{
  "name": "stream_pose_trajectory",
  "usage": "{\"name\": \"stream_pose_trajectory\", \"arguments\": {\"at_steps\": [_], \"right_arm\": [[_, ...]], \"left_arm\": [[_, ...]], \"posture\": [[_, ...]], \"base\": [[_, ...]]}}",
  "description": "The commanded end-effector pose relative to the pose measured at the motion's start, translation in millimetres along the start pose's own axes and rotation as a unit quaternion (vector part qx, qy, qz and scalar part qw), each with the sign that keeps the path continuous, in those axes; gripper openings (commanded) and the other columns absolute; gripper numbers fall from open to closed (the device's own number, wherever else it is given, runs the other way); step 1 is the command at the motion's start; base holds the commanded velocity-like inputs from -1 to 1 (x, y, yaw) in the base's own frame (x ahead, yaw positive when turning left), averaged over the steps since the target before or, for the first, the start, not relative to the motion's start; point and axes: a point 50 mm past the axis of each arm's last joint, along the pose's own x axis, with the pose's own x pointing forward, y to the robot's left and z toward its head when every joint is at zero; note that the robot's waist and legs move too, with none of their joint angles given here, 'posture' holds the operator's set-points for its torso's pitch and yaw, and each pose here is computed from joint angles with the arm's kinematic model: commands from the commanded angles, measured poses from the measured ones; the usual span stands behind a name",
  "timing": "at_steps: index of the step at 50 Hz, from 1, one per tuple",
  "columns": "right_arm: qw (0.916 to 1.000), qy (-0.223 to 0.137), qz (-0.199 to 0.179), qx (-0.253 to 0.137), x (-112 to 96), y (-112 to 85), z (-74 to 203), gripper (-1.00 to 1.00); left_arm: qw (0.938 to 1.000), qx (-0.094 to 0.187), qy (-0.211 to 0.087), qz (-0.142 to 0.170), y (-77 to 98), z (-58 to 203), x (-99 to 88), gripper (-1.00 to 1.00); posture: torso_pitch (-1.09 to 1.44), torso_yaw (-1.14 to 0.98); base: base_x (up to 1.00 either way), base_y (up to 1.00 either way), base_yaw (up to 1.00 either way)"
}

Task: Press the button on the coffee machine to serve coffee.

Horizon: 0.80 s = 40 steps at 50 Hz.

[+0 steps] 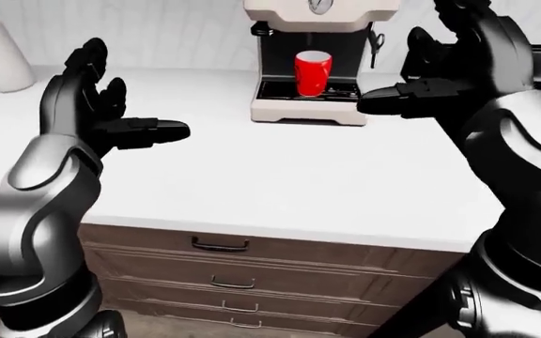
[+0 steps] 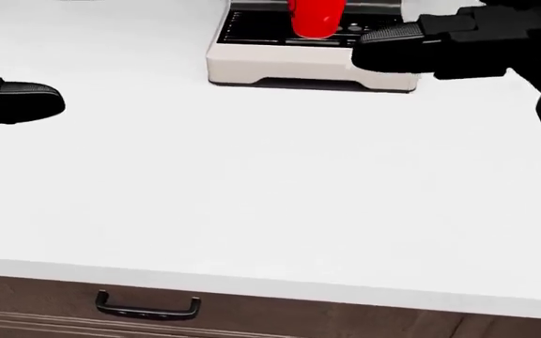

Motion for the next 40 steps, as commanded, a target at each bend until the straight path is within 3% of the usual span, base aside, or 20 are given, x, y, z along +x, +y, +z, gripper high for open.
{"name": "stream_pose_trajectory", "arguments": {"at_steps": [1, 17, 25, 40], "right_arm": [[0.9988, -0.047, -0.014, 0.001, -3.3, -4.1, 17.3, 1.00], [0.9988, -0.047, -0.016, 0.002, -3.1, -4.8, 16.4, 1.00], [0.9988, -0.043, -0.024, -0.001, -0.5, -7.6, 11.6, 1.00], [0.9984, -0.045, -0.033, 0.000, 0.2, -11.4, 12.6, 1.00]], "left_arm": [[0.9989, 0.001, -0.047, -0.008, -2.4, 17.4, -3.1, 1.00], [0.9988, -0.003, -0.048, -0.007, -1.3, 21.0, -2.9, 1.00], [0.9979, -0.007, -0.062, -0.018, -8.4, 32.2, 19.7, 1.00], [0.9978, -0.006, -0.062, -0.024, -10.5, 30.1, 19.5, 1.00]], "posture": [[0.00, 0.00], [0.00, 0.00], [0.00, 0.00], [0.00, 0.00]], "base": [[0.11, 0.00, 0.00], [0.11, -0.09, 0.00], [0.09, -0.11, 0.00], [0.04, -0.07, 0.00]]}}
